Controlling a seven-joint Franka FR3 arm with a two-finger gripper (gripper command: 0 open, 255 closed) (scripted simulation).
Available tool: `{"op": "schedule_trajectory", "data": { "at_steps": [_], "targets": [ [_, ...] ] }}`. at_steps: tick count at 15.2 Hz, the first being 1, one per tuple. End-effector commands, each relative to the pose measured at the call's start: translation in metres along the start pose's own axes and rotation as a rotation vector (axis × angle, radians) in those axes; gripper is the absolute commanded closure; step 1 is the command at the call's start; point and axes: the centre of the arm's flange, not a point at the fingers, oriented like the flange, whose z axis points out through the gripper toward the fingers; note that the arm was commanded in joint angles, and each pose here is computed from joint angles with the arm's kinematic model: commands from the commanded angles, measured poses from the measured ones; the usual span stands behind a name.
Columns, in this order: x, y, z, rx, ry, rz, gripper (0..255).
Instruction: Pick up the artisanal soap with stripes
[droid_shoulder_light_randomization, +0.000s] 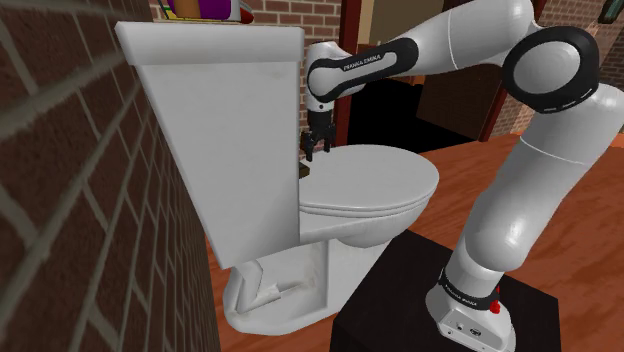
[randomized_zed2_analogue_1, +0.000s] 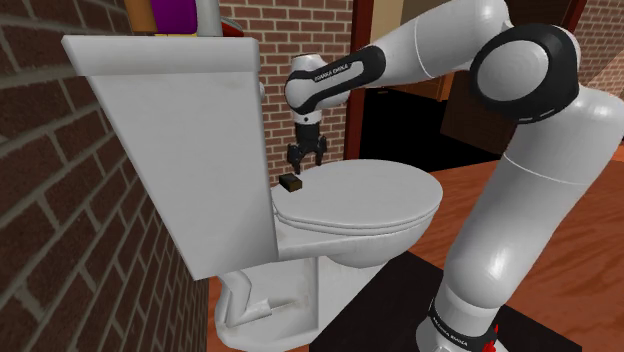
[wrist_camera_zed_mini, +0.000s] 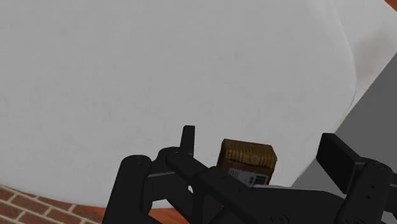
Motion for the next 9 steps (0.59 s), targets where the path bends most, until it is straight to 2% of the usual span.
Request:
{"op": "schedule_trajectory", "data": {
  "at_steps": [1,6,9],
  "targets": [
    [0.024,-0.004,0.012,-0.003,0.005,0.001,0],
    [0.080,-0.010,0.042,-0.010,0.015,0.004,0],
    [0.086,-0.010,0.055,-0.011,0.015,0.005,0]
  ]
}}
